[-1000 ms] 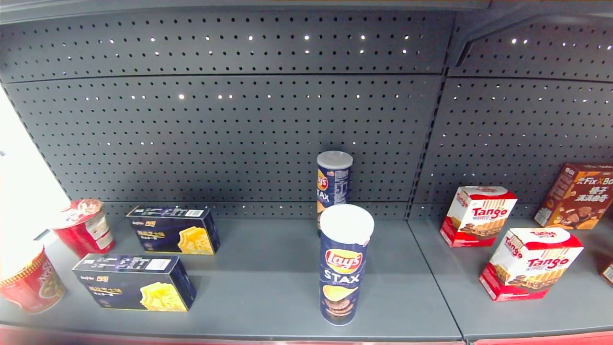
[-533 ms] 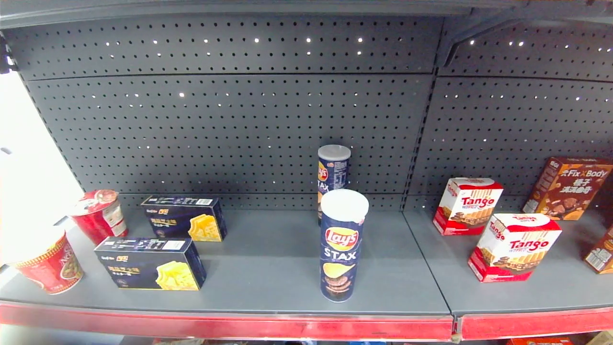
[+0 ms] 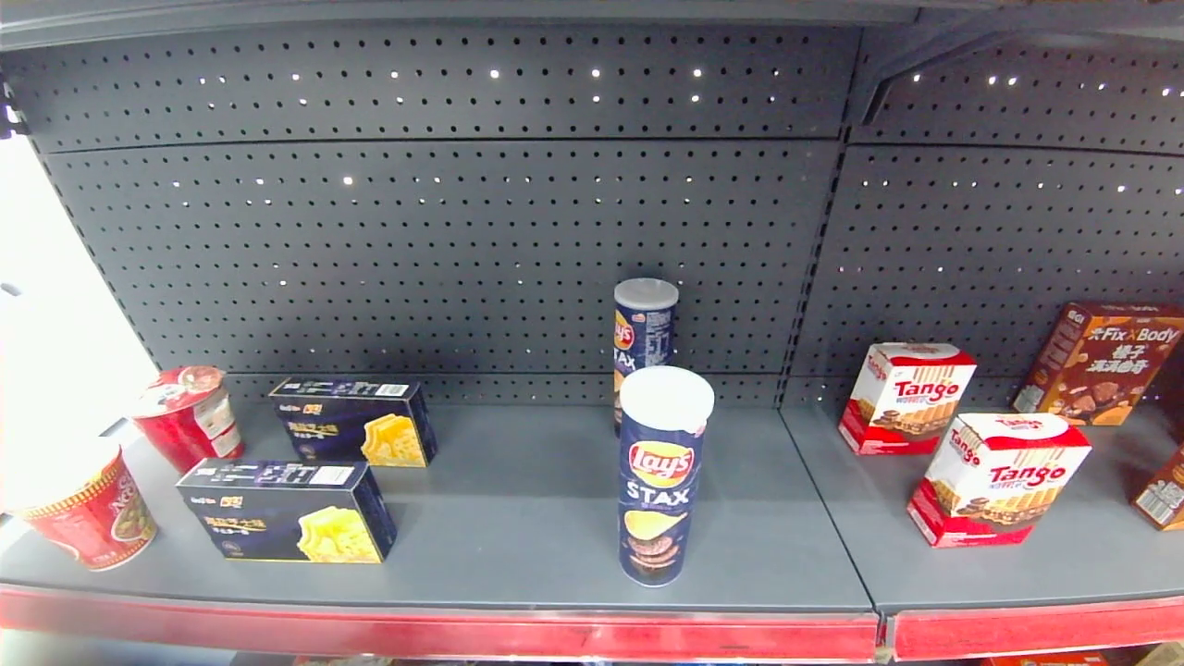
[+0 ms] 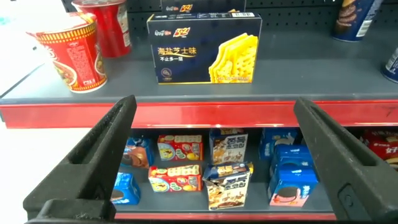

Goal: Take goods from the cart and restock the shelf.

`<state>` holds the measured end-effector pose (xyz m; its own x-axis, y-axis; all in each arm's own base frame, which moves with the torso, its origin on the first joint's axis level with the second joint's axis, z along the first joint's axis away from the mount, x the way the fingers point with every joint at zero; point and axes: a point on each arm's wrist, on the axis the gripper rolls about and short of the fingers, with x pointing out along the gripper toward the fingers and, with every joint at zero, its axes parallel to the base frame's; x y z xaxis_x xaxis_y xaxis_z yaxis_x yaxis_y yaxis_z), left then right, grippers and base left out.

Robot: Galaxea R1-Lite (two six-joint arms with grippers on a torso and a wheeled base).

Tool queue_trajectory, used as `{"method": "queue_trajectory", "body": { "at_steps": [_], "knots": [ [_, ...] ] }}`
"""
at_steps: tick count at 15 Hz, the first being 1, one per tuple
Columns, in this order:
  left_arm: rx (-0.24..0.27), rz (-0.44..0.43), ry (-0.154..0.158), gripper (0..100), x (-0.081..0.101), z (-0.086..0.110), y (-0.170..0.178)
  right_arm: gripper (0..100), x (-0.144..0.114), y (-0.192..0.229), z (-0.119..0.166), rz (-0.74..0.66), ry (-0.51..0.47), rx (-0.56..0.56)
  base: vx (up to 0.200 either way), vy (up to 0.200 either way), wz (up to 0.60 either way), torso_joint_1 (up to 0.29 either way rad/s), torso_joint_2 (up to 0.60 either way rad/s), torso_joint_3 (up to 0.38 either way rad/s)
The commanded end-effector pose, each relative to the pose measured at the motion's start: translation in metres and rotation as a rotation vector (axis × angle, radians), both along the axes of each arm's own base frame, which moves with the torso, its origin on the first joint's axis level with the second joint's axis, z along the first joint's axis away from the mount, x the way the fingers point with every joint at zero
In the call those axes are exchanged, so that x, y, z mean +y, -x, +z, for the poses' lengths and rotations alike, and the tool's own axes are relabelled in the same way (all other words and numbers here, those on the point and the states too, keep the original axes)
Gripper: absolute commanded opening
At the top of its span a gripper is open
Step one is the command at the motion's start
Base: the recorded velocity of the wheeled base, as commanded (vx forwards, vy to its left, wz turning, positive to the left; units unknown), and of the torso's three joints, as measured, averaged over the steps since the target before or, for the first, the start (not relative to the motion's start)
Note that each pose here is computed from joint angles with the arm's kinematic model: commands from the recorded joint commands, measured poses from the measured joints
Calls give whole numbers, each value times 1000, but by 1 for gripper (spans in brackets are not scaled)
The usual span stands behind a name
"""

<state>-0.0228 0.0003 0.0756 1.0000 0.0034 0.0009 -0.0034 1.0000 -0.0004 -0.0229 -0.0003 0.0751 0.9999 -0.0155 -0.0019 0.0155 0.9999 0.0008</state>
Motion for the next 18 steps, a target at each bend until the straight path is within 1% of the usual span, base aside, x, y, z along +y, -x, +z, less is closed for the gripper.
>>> {"method": "queue_trajectory", "body": {
  "at_steps": [1, 18],
  "knots": [
    [-1, 1, 0, 100, 0, 0, 0, 100, 0, 0, 0, 0, -1, 1, 0, 0, 0, 0, 0, 0],
    [-1, 1, 1, 100, 0, 0, 0, 100, 0, 0, 0, 0, 1, 1, 0, 0, 0, 0, 0, 0]
  ]
}}
